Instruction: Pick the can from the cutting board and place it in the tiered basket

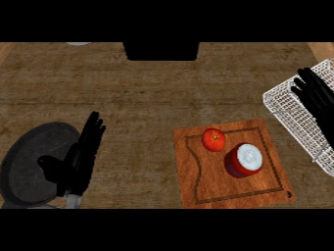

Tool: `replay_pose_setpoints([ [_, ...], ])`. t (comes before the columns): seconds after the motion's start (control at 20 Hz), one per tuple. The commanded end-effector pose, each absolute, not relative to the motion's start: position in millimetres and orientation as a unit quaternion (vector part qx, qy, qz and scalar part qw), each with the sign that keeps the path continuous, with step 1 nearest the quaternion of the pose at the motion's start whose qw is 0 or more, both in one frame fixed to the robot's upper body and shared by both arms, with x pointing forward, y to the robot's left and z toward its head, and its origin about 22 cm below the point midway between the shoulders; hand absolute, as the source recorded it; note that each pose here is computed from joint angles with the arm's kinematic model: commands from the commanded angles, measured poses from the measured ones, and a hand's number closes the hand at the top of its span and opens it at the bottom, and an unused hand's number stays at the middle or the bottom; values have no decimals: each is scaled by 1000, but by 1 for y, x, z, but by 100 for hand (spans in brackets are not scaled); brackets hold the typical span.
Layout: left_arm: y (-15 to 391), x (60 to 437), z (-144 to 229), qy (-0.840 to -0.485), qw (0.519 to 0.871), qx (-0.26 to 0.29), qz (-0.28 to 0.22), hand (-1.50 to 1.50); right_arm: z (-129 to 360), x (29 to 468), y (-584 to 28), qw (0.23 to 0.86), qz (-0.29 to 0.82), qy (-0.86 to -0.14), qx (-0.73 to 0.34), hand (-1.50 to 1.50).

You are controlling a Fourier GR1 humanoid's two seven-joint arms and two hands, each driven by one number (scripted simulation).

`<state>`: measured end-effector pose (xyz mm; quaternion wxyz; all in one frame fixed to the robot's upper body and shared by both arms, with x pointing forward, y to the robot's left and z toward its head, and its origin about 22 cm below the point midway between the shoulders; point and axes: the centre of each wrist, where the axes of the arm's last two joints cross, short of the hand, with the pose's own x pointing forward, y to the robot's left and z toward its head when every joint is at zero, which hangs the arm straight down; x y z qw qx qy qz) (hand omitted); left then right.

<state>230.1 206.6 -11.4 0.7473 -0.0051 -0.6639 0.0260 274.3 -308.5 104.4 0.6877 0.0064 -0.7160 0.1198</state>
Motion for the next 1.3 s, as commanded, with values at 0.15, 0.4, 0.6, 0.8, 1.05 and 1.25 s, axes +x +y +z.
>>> replay_pose_setpoints([
  [0.15,284,256,24,-699,698,148,-56,0,85,273,-296,672,99,-726,112,150],
  [0.4,304,263,36,-696,686,197,-82,0,64,257,-359,745,73,-640,-172,-150],
  [0.6,303,277,45,-693,685,202,-101,0,48,236,-349,734,20,-664,-144,-150],
  [0.8,306,284,42,-684,694,203,-95,0,112,235,-355,722,103,-669,-142,-150],
  [1.05,297,271,27,-682,697,193,-104,0,147,236,-362,741,314,-573,-157,-150],
  [1.25,307,274,39,-690,689,190,-110,0,191,247,-348,733,389,-534,-162,-150],
])
